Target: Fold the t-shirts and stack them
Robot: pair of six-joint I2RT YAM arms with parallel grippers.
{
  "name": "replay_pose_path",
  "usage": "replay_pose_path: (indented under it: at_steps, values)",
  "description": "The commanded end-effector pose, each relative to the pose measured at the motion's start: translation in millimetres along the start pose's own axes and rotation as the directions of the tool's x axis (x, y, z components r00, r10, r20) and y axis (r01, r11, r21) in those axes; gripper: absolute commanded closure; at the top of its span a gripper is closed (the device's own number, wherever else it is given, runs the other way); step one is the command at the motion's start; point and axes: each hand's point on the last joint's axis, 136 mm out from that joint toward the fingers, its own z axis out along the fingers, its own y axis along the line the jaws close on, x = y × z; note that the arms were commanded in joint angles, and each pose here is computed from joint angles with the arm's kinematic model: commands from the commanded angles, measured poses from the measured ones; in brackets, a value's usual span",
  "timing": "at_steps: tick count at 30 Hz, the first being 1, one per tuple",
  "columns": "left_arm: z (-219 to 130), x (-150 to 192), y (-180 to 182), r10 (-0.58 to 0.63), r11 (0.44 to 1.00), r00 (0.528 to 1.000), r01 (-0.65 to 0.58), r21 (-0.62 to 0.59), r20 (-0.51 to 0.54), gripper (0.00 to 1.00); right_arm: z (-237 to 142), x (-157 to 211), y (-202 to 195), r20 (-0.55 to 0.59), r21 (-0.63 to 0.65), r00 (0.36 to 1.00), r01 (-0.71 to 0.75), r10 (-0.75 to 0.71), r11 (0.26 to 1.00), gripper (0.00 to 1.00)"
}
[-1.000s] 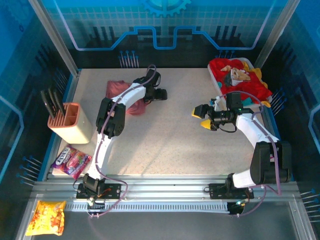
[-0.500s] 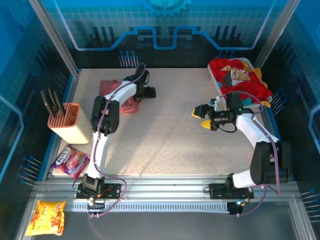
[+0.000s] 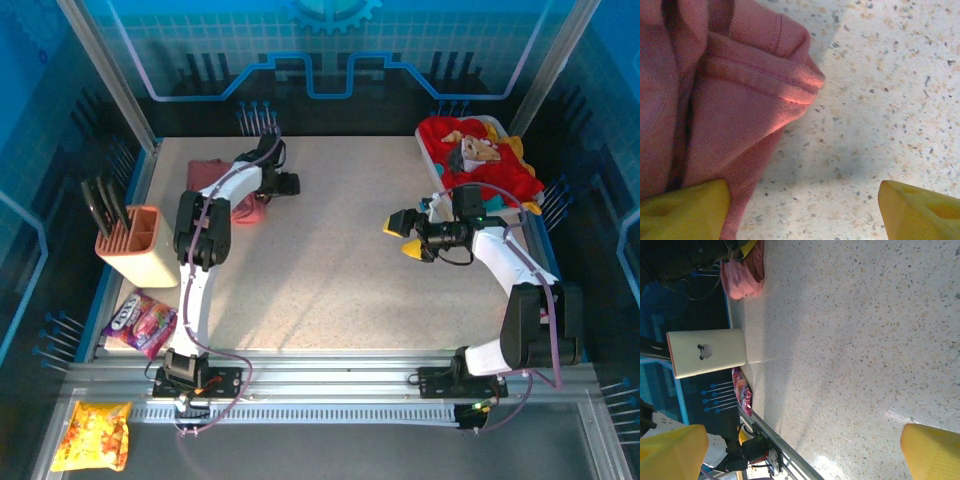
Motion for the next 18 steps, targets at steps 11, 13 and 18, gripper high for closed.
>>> replay_pose_path:
  at_steps: [11,13,18]
  values:
    - [-4,4,38,-0.100,0.995,0.993,0.097,-0.038,-0.068,0.20,-7,3,6,-0.006,0.008,1.000,0.015,-0.015,1.000,0.00]
    - [-4,3,41,-0.117,0.993,0.990,0.115,-0.032,-0.074,0.20,-7,2,7,-0.004,0.007,1.000,0.011,-0.011,1.000,0.00]
    - [-8,-2,46,-0.133,0.991,0.989,0.131,-0.029,-0.072,0.20,-6,2,8,-0.005,0.008,1.000,0.012,-0.012,1.000,0.00]
